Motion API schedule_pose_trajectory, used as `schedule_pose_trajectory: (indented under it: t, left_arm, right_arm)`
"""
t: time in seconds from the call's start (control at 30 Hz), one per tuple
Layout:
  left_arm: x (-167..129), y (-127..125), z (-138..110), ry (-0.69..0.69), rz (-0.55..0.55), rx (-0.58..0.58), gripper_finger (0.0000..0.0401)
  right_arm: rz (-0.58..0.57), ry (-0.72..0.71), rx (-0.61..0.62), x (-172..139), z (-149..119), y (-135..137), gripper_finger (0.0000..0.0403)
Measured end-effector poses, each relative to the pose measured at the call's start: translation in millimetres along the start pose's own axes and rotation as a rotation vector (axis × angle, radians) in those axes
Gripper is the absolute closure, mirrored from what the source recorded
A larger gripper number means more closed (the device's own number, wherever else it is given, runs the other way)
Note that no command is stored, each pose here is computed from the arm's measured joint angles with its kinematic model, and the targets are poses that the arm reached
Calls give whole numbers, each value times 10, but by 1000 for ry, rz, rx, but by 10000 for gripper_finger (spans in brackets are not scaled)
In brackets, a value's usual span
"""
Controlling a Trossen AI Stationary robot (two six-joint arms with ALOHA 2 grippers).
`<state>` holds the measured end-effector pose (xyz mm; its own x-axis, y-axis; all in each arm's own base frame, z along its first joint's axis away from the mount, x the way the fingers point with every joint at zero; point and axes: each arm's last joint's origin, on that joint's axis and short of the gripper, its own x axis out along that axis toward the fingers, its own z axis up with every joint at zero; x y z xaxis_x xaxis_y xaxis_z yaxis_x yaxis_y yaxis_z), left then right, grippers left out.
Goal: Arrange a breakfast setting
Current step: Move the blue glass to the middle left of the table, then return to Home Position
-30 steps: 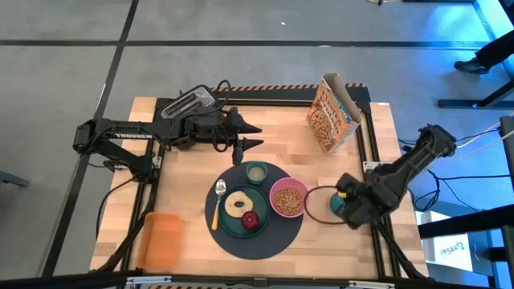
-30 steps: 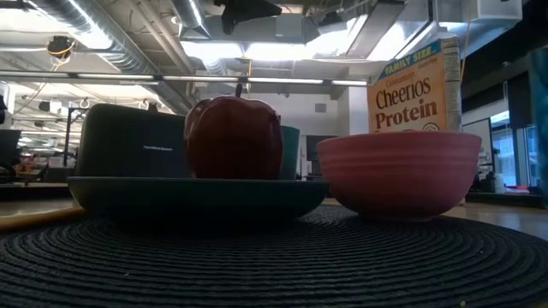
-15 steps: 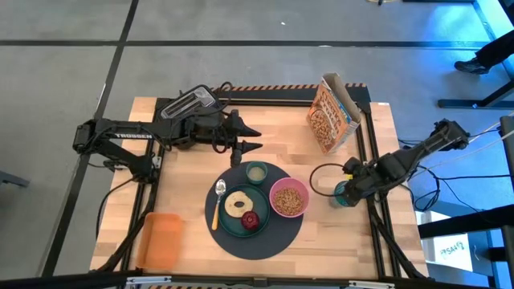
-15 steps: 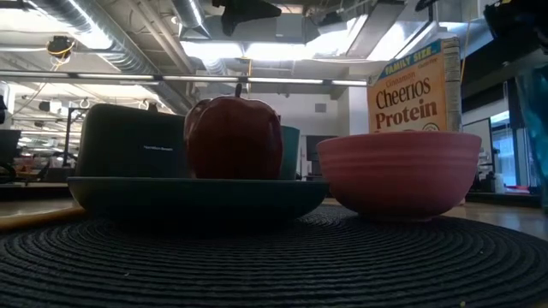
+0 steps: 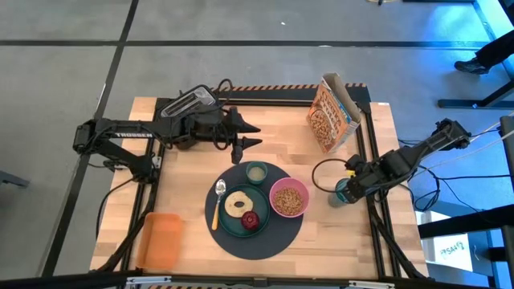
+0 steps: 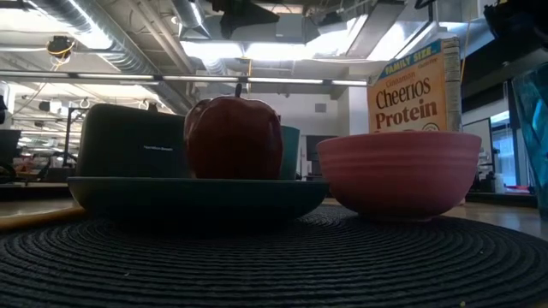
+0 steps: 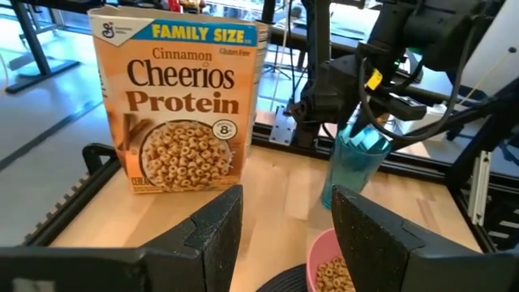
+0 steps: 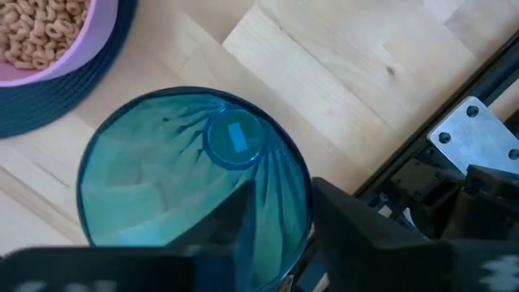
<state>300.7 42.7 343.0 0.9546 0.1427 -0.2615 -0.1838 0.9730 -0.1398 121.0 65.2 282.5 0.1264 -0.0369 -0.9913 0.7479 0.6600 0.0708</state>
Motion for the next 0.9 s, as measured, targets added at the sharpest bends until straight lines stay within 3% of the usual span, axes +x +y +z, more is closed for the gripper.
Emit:
schedule_pose_trajectory:
  t: [0.27, 0.43, 0.6, 0.9]
  left_arm:
    - [-99, 58, 80, -35, -5, -6, 219]
    - [-201, 102, 155, -77, 7, -10, 219]
    - [-409, 123, 295, -164, 21, -11, 219]
    - [-690, 128, 457, -291, 86, 30, 219]
  right_arm:
    - [52, -71, 29, -172, 36, 22, 200]
    - [120, -166, 23, -404, 82, 29, 177]
    - [229, -304, -5, -674, 145, 60, 183]
    - [552, -838, -200, -1155, 454, 430, 249]
